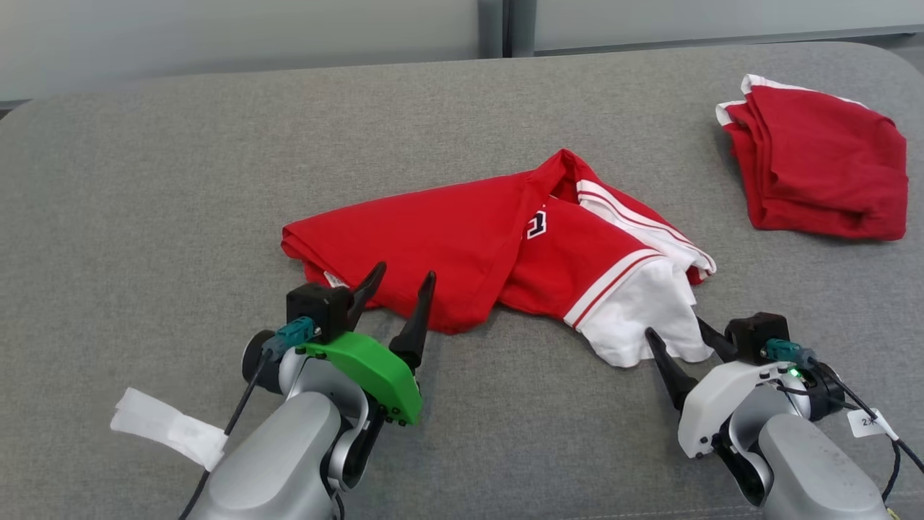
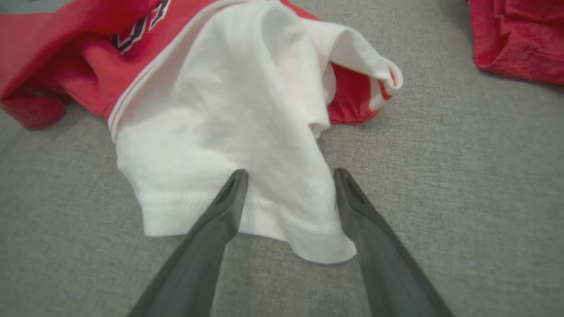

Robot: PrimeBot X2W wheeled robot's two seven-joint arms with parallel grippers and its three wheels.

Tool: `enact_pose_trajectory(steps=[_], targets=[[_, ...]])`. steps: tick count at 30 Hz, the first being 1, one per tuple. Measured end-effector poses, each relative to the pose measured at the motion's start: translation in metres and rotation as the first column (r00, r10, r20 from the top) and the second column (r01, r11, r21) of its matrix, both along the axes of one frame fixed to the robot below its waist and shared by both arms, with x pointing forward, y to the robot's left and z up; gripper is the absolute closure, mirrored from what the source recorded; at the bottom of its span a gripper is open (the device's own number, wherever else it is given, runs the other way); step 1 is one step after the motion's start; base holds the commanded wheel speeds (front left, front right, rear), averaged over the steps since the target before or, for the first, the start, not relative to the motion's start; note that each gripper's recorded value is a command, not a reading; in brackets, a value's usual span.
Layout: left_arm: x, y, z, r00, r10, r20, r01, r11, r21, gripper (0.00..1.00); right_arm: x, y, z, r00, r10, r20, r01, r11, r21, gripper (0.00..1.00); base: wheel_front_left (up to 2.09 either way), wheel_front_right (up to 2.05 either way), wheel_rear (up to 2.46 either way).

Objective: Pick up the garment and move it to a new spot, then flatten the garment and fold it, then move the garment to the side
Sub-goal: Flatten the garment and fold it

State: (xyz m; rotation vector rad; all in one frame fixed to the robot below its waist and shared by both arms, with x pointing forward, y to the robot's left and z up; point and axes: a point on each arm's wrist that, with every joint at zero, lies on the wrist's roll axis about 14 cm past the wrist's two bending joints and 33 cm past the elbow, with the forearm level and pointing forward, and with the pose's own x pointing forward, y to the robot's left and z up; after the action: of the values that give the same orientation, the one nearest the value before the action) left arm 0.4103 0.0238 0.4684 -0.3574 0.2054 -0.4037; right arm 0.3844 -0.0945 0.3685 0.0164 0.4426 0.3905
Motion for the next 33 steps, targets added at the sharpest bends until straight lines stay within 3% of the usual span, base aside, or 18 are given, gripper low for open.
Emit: enact_pose_trajectory(steps=[4,5,6,7,8,9,14,20,21,26,33], targets=[[0.004,0.008,0.001,1.0,0.027,0.003,-0.027,1.0,-0.01,0.0,0.0,0.004,-0.01,0.999,0.003,-0.05,-0.003,1.0,0.01,0.0,0.0,0.0,0.0],[0.005,0.009,0.001,1.0,0.03,0.002,-0.03,1.0,-0.009,0.0,0.0,0.004,-0.013,0.998,0.004,-0.059,-0.004,1.0,0.01,0.14,0.0,0.0,0.0],[0.005,0.01,0.001,0.999,0.033,0.004,-0.033,0.999,-0.008,0.0,0.001,0.005,-0.014,0.998,0.008,-0.065,-0.008,1.0,0.009,0.54,0.0,0.0,0.0],[0.006,0.013,0.0,0.999,0.041,0.004,-0.041,0.999,-0.007,0.0,0.003,0.006,-0.015,0.998,0.014,-0.066,-0.014,1.0,0.01,0.66,0.0,0.0,0.0],[0.006,0.016,-0.001,0.999,0.053,0.003,-0.053,0.999,-0.007,0.0,0.005,0.008,-0.014,0.998,0.019,-0.063,-0.019,1.0,0.012,0.92,0.0,0.0,0.0],[0.006,0.02,-0.002,0.998,0.064,-0.001,-0.064,0.998,-0.009,0.0,0.007,0.01,-0.013,0.998,0.023,-0.061,-0.022,1.0,0.017,1.0,0.0,0.0,0.0],[0.01,0.041,-0.005,0.99,0.138,-0.013,-0.138,0.99,-0.02,0.0,0.015,0.026,0.004,0.999,0.04,-0.006,-0.039,0.996,0.077,1.0,0.0,0.0,0.0],[0.006,0.051,-0.012,0.983,0.179,-0.04,-0.18,0.983,-0.036,0.0,0.055,0.051,0.087,0.964,0.043,0.264,-0.095,0.977,0.191,1.0,0.0,0.0,0.0],[0.003,0.053,-0.014,0.98,0.192,-0.051,-0.194,0.98,-0.042,0.0,0.059,0.068,0.12,0.933,0.073,0.352,-0.159,0.962,0.222,1.0,0.0,0.0,0.0],[-0.003,0.056,-0.013,0.976,0.211,-0.052,-0.214,0.975,-0.053,0.0,0.051,0.11,0.195,0.822,0.171,0.544,-0.342,0.912,0.229,1.0,0.0,0.0,0.0],[-0.015,0.062,-0.007,0.966,0.252,-0.054,-0.256,0.963,-0.085,0.0,0.037,0.14,0.284,0.664,0.207,0.718,-0.503,0.834,0.225,1.0,0.0,0.0,0.0]])
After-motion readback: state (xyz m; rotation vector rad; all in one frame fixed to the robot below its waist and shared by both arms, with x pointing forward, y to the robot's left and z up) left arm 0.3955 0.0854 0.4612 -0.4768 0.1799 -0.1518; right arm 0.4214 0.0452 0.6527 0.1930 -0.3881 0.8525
